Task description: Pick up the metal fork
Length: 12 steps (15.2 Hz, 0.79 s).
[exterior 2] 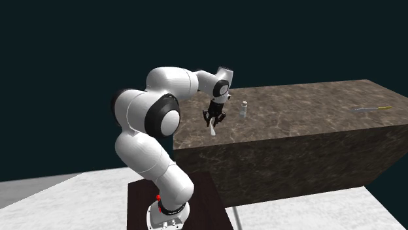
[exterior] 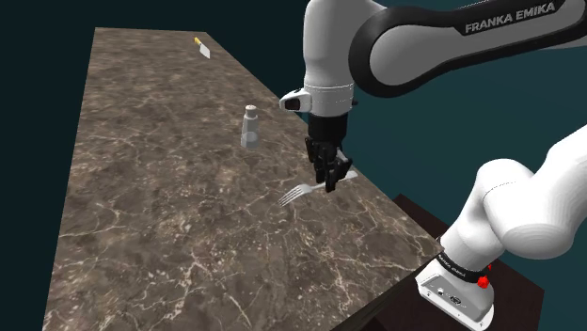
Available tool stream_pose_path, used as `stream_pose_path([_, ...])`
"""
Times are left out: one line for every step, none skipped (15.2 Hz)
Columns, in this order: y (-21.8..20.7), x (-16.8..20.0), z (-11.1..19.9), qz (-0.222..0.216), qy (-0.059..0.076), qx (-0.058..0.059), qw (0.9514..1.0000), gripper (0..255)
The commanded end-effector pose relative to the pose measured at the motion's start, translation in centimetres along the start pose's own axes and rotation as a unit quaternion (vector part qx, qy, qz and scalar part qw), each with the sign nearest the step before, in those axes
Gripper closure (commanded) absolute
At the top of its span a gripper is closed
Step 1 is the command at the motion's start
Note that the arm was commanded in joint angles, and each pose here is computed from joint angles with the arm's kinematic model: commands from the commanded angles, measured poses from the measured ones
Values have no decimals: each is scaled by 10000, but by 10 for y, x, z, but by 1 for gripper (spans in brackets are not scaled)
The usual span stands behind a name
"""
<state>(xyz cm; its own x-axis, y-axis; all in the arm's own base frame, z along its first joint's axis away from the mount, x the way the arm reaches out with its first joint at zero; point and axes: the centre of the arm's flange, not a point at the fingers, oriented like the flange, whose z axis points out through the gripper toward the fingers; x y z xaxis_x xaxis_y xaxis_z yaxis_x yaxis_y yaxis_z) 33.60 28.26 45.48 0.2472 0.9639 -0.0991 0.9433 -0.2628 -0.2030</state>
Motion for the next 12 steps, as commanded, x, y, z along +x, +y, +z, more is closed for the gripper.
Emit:
stream_pose_path([0, 0, 1, 1, -1, 0, 10000, 255])
stream_pose_path([0, 0, 1, 1, -1, 0, 10000, 255])
stream_pose_path([0, 0, 1, 1, -1, 0, 10000, 255])
stream_pose_path([0, 0, 0, 2, -1, 0, 10000, 255])
stream_pose_path([0, 1, 1, 2, -1, 0, 10000, 255])
stream_pose_path([1, 1, 1, 2, -1, 0, 10000, 255])
stream_pose_path([0, 1, 1, 2, -1, 0, 10000, 255])
stream_pose_path([0, 0, 1, 1, -1, 0, 10000, 255])
stream_pose_path([-1, -1, -5, 1, -1, 0, 10000, 255])
stream_pose_path([-2, -1, -10, 1, -1, 0, 10000, 255])
stream_pose_path([-3, -2, -15, 1, -1, 0, 10000, 255])
stream_pose_path([-4, -2, -20, 1, -1, 0, 10000, 255])
